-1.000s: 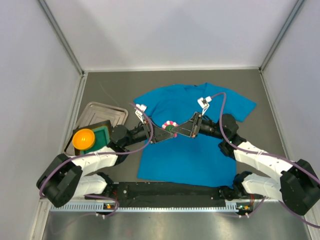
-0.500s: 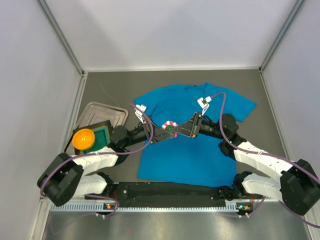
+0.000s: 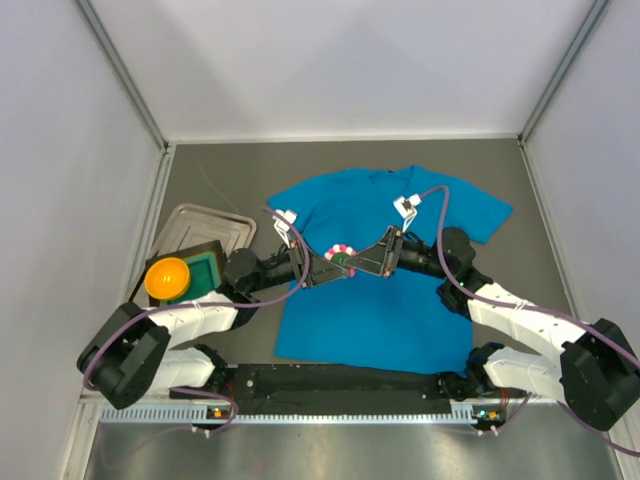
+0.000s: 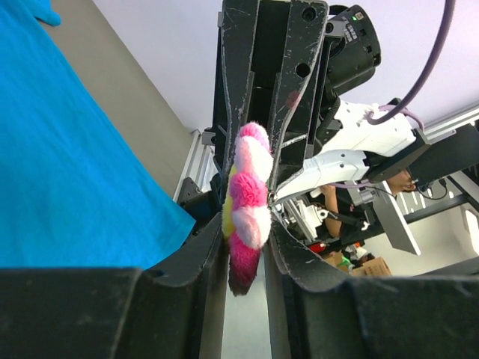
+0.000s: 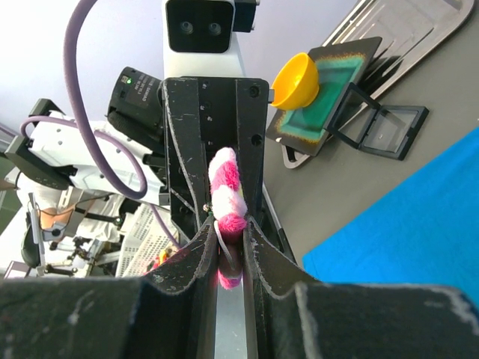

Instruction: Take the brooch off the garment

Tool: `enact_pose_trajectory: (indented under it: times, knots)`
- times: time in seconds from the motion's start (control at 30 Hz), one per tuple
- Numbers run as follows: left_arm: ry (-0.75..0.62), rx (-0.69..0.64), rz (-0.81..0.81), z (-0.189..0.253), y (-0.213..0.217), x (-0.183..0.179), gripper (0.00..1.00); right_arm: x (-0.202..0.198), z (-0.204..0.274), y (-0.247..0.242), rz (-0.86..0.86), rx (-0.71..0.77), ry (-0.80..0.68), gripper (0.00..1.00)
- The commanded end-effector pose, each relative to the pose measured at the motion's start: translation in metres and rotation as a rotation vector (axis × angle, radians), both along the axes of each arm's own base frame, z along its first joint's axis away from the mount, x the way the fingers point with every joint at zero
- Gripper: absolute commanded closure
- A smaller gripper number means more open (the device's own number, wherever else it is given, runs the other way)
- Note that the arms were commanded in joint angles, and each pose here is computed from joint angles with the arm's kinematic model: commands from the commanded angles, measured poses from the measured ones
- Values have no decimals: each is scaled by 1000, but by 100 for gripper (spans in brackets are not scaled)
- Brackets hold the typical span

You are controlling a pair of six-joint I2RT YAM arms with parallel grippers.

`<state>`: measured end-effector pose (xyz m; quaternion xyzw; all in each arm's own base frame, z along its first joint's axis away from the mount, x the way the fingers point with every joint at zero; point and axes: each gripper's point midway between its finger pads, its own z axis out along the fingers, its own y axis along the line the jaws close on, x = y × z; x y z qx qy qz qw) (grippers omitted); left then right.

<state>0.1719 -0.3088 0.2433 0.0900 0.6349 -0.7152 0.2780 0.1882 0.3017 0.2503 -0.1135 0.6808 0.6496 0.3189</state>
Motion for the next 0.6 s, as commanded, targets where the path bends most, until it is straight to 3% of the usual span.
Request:
enact_pose_trajectory:
  times: [0.0,0.57]
  knots:
    - [-105,-3,-24,21,-3,-3,72,-5,24,4,30,25,-85,100]
    - [-134,41,-37,21,-5,-2,69,-4,24,4,31,13,-90,100]
